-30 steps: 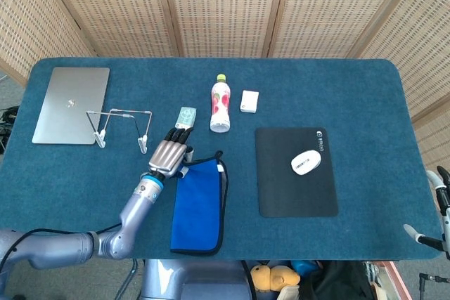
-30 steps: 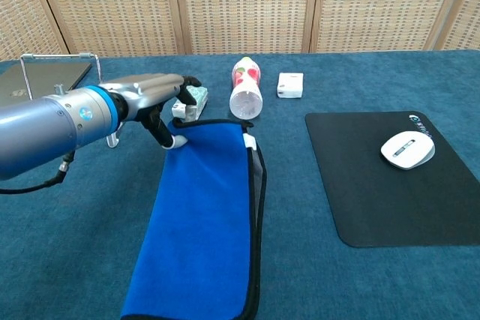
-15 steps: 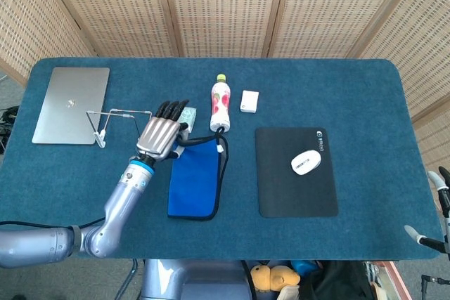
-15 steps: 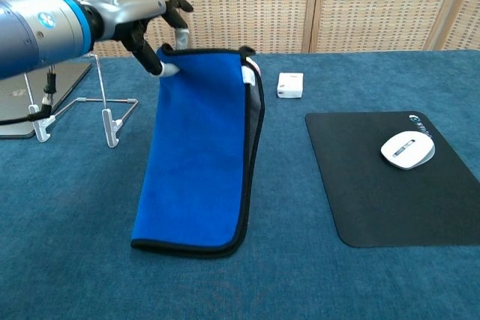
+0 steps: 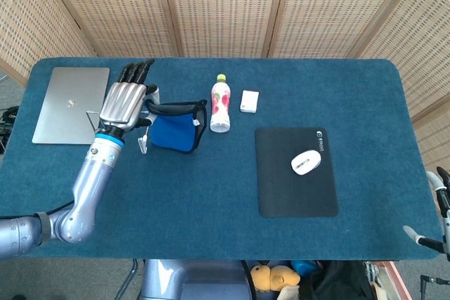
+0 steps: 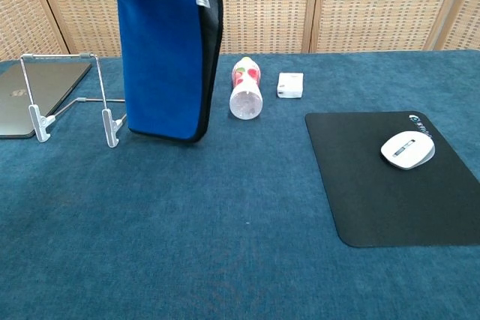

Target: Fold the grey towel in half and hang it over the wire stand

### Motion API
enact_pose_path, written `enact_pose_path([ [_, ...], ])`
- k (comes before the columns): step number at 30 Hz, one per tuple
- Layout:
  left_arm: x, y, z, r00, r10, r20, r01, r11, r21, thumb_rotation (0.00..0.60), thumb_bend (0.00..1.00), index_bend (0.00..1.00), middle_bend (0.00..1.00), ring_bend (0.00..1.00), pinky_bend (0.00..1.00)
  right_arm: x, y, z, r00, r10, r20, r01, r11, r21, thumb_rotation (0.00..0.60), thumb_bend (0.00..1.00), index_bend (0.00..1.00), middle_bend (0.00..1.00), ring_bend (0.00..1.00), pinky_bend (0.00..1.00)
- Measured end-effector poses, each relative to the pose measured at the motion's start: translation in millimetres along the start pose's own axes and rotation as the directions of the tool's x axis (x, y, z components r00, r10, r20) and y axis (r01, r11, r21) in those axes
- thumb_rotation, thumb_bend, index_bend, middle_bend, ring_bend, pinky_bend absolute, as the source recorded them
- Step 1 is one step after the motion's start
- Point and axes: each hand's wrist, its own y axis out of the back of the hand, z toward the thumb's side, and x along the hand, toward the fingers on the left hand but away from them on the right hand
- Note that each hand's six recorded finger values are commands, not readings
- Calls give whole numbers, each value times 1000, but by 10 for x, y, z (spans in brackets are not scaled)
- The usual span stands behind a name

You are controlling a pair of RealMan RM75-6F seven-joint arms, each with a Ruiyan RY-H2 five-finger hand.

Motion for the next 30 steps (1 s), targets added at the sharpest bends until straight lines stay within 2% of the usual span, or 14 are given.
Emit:
enact_pose_path([
  [4,42,102,-145,1000,14,-25,-15,999,-37,600,603,861,0,0,0,5,-6,6,1000,1,0,-1,1000,2,600,0,0,0,0,0],
  [11,96,328,-612,995,40,-89,-50,992,-116,600,605,859,0,0,0,2,-37,26,1000,9,-5,-9,1000,9,600,0,0,0,0,0],
  [18,7,509,-1024,986,62,-155,-83,987,-136,600,605,859,0,0,0,7,-48,47,1000,12,-11,-12,1000,10,600,0,0,0,0,0],
  [30,-302,527,-1584,970,36,-243,-78,983,-166,600,604,859,0,0,0,39,-39,82,1000,13,-29,-13,1000,4,600,0,0,0,0,0],
])
